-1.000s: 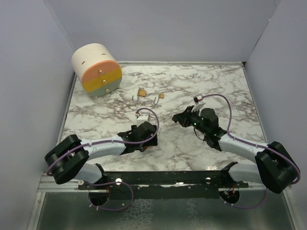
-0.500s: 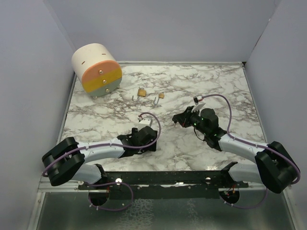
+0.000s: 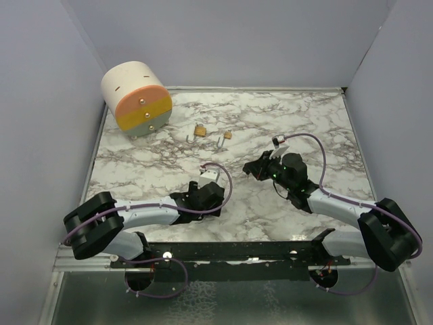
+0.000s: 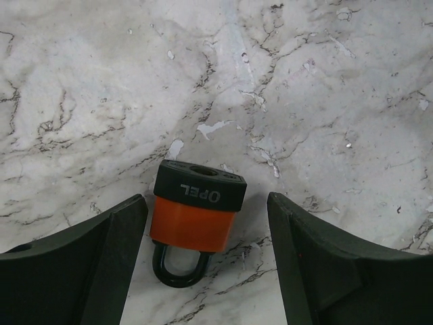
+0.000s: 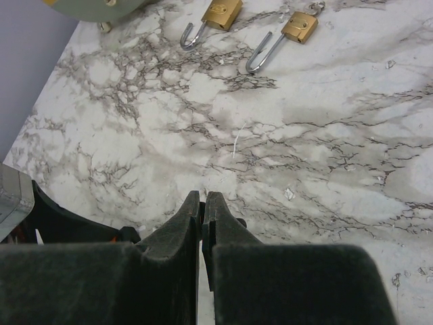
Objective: Unlock with the key
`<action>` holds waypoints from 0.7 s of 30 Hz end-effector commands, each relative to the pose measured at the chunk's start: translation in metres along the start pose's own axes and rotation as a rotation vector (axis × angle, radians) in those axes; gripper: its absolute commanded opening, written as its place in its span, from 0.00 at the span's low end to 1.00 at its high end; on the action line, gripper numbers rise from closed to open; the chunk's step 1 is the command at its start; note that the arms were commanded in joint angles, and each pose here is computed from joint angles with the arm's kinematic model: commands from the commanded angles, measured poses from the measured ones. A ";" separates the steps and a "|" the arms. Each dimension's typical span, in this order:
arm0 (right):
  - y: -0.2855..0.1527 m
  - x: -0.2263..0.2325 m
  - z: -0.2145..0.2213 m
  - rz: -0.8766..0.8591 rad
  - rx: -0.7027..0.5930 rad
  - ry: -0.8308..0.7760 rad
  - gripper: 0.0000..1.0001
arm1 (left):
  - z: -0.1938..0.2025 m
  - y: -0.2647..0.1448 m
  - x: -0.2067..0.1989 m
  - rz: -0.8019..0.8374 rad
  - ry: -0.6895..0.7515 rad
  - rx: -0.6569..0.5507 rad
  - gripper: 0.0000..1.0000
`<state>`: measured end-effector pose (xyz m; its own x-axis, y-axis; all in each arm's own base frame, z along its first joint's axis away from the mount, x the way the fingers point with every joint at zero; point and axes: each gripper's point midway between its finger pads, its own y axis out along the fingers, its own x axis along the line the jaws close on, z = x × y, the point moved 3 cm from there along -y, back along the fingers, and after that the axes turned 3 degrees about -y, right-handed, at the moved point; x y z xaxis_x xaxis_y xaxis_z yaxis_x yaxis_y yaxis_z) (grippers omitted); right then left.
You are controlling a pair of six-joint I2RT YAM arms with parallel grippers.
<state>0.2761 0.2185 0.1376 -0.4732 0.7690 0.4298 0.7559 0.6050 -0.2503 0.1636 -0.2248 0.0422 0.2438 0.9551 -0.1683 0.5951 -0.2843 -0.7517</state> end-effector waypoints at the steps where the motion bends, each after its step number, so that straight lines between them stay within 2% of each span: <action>1: 0.002 -0.002 -0.006 0.008 -0.035 -0.003 0.01 | 0.036 0.007 0.021 -0.088 0.077 0.129 0.73; 5: 0.002 -0.003 -0.005 0.010 -0.032 -0.003 0.01 | 0.038 0.007 0.022 -0.105 0.082 0.137 0.66; 14: 0.004 -0.002 -0.004 0.004 -0.028 -0.001 0.01 | 0.048 0.005 0.029 -0.146 0.093 0.169 0.58; 21: 0.004 -0.002 -0.004 0.005 -0.028 -0.004 0.01 | 0.048 0.010 0.025 -0.154 0.133 0.176 0.41</action>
<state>0.2768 0.2190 0.1343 -0.4706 0.7707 0.4297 0.7543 0.6040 -0.2572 0.1692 -0.2242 0.0360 0.2331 0.9705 -0.0622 0.6313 -0.1997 -0.7494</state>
